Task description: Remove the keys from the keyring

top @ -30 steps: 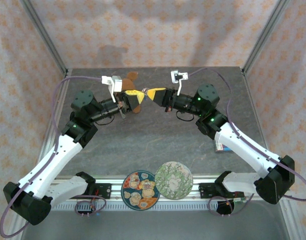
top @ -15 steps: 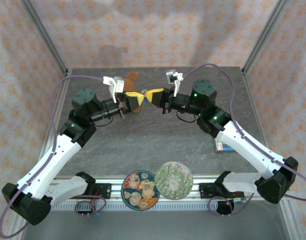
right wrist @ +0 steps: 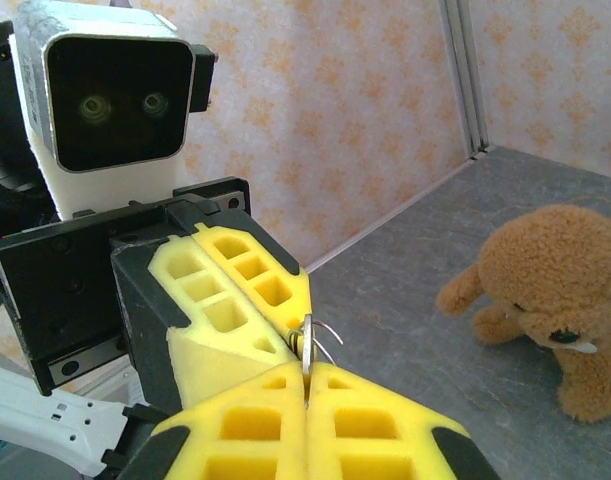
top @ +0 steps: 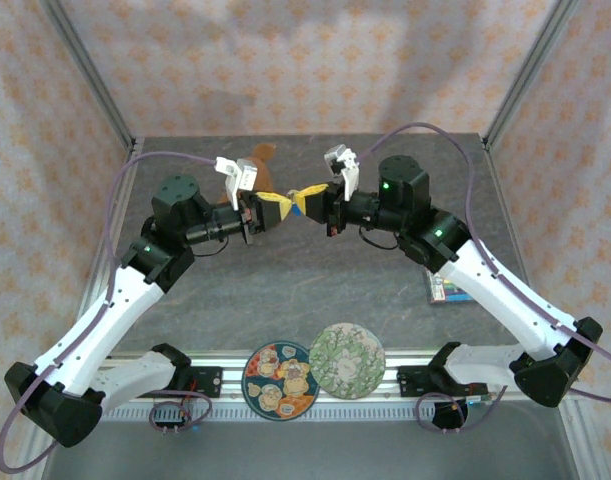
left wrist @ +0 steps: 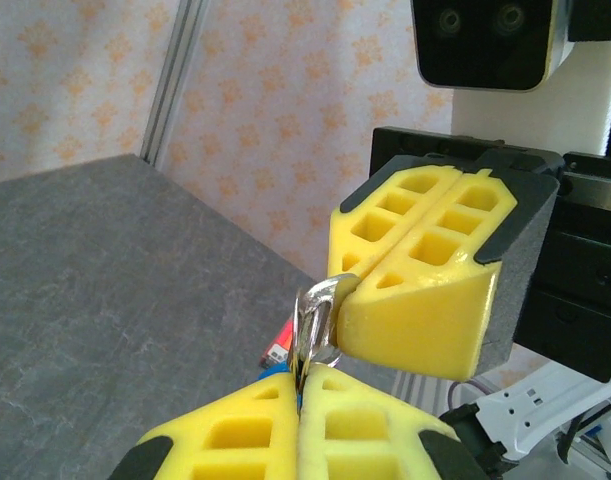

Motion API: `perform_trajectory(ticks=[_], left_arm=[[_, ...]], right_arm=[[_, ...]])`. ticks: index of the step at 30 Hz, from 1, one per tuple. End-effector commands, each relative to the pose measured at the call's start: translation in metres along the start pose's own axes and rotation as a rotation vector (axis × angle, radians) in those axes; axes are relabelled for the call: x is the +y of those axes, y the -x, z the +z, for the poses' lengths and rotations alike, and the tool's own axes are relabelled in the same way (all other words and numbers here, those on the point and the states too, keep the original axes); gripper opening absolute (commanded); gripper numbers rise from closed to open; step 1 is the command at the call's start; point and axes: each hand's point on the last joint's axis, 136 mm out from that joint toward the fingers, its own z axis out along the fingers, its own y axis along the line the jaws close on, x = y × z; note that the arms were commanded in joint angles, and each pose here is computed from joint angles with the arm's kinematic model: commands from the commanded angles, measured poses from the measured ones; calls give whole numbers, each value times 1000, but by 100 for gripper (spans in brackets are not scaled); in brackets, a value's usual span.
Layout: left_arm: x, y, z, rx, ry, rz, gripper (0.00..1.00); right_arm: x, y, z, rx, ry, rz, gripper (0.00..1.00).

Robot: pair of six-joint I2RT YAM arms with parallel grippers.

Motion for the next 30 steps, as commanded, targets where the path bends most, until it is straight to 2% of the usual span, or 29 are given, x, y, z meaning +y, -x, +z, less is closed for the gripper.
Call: perform_trajectory(ticks=[1, 9, 12, 15, 18, 25, 30], left_arm=[[-13, 23, 0, -57, -27, 71, 0], [-11, 18, -3, -75, -16, 76, 0], [-9, 14, -8, -89, 6, 79, 18], [-7, 11, -15, -106, 33, 85, 29], [-5, 8, -22, -124, 61, 91, 32], [2, 6, -39, -219, 121, 86, 47], [4, 12, -43, -269, 133, 88, 48]], right_arm=[[28, -19, 3, 93, 108, -22, 0], [22, 4, 5, -19, 78, 71, 0], [21, 15, 4, -59, 82, 106, 0], [21, 24, 2, -104, 91, 132, 0], [22, 30, 0, -131, 95, 150, 0], [18, 43, -1, -227, 121, 251, 0], [19, 48, 1, -287, 191, 360, 0]])
